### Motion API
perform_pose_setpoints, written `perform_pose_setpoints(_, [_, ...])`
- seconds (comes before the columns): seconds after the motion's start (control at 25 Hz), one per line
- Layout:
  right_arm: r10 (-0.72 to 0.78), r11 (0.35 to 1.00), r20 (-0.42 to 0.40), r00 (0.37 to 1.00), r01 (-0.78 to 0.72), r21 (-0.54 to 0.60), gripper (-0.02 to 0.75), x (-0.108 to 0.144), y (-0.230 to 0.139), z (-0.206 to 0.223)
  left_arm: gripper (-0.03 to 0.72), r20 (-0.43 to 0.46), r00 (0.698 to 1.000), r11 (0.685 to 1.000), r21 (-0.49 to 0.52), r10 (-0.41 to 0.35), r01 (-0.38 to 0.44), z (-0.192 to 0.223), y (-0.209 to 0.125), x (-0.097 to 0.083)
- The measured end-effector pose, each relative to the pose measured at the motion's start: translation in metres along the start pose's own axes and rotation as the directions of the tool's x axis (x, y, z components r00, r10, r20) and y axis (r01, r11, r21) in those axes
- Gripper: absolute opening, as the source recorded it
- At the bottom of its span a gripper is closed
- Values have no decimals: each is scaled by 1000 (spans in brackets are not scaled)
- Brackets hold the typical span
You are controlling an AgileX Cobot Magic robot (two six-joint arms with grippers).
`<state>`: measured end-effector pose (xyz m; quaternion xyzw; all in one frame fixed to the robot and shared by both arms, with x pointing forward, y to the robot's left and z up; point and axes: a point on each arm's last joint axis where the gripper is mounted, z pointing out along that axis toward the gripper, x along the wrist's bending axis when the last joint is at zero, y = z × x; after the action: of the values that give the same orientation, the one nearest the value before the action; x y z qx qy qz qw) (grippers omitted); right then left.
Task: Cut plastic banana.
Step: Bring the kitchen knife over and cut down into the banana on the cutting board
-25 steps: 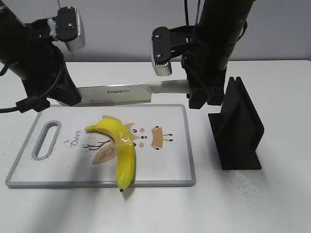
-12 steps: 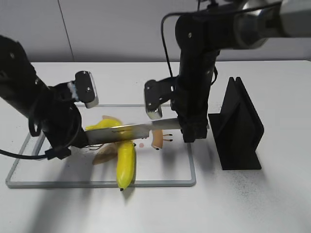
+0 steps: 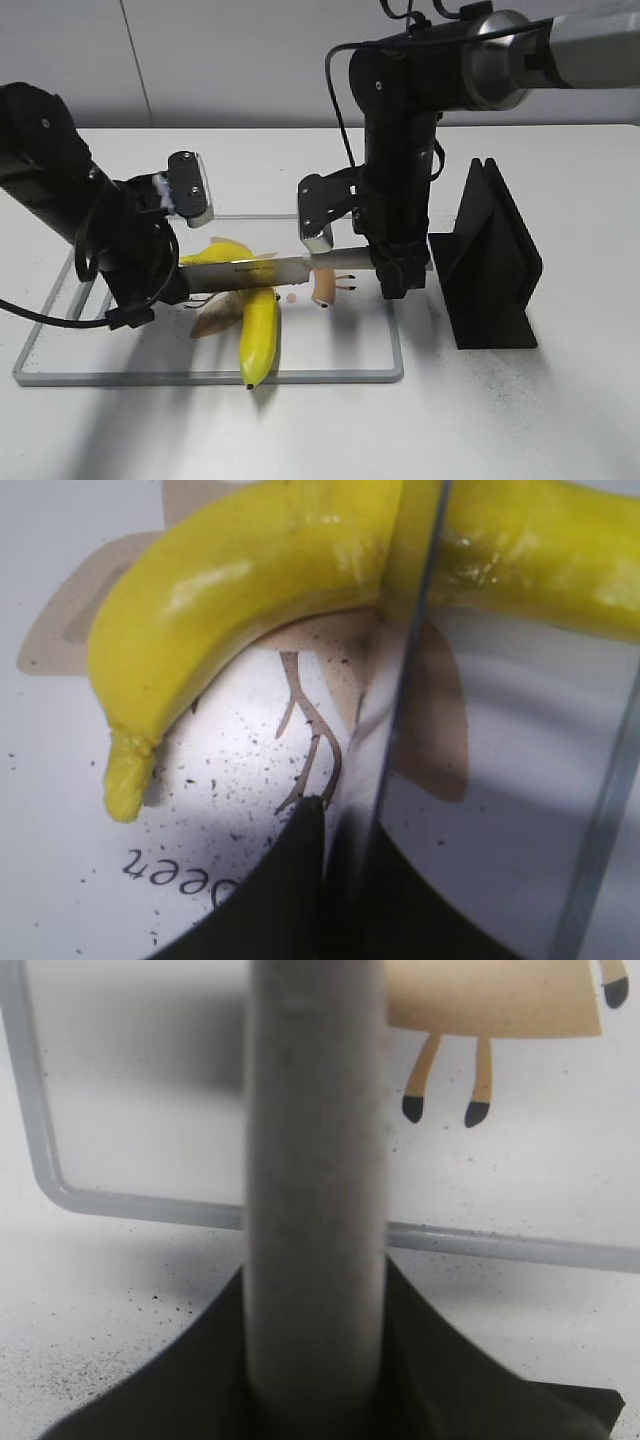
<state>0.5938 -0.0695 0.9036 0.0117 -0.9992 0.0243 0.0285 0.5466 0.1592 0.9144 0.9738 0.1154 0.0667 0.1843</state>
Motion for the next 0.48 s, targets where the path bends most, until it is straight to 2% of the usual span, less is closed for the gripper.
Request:
perform_pose_setpoints(0.12, [2,1000,24,1000,-2,-12,179,-1,0,-6,8,16,1000,1000,7,22,-22,-2,4,4])
perform_pose_setpoints(0.28, [7,999,86,996,-4,-37,176,-5,1,-26,4,-19,998,998,-4,64,-64,-17,13,13])
perform_pose_setpoints(0.48, [15,997,171,985,-2,-72,176,-2,-3,-73,2,-114,984,989,-40,137,-142,-63,29,16])
